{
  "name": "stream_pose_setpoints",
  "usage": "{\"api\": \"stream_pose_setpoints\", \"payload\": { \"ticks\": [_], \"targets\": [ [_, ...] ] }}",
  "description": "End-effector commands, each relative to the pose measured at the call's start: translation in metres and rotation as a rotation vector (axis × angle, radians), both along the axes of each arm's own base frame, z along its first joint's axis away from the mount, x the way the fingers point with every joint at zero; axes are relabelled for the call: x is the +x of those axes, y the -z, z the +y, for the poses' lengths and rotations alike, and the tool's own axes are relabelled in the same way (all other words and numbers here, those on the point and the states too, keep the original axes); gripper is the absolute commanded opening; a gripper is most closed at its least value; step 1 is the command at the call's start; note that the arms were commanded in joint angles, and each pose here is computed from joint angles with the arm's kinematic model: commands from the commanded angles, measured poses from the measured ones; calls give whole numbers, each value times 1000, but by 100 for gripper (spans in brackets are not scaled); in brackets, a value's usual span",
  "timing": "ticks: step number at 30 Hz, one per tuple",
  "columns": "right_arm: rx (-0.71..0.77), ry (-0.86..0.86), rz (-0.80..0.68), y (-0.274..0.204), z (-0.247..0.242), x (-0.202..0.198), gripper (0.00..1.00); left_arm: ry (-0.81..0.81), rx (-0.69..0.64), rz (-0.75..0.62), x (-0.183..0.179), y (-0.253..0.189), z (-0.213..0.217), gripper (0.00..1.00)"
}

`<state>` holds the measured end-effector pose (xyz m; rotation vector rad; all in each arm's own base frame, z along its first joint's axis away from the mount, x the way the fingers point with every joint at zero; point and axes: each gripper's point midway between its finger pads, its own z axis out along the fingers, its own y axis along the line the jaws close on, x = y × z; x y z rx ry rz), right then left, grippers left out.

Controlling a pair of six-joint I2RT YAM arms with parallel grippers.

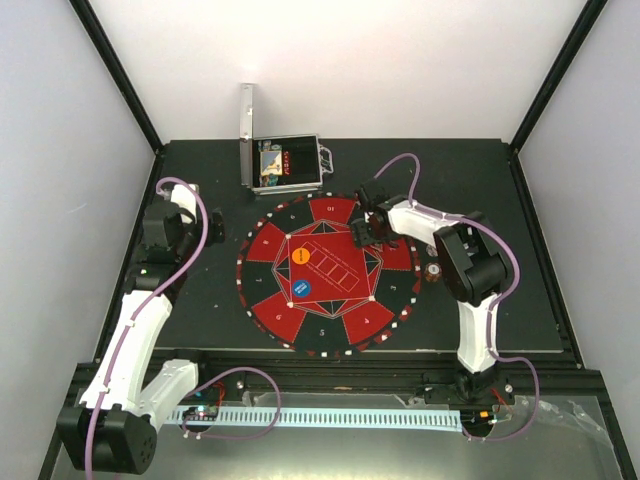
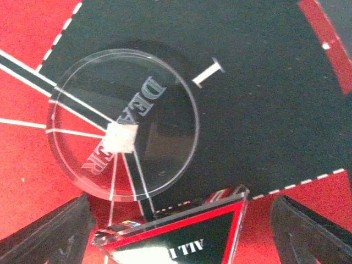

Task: Distribute texas hold em gaming equipment

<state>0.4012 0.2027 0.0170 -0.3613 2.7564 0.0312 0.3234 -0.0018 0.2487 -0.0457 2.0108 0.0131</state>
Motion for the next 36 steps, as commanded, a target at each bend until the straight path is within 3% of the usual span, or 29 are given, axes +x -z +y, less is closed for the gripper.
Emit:
{"api": "stream_pose_setpoints", "payload": {
  "ticks": [1,5,9,16,19,36],
  "targets": [
    [-18,1,-10,-6,-10,-7,92,6,9,-41,3,-19,-1,99],
    [47,-20,-28,-42,-3,-24,93,8,5,-44,2,-20,-2,99],
    [176,-156,-34,-71,56,-61,91,14,-1,-45,2,-21,-3,99],
    [333,-301,114,-43,154,-120,66,4,7,-48,1,-22,-1,99],
    [378,-336,145,-34,177,-130,61,4,7,-49,1,-22,-1,99],
    [359,-364,265,11,183,-145,46,7,4,-57,1,-25,-2,99]
  ]
}}
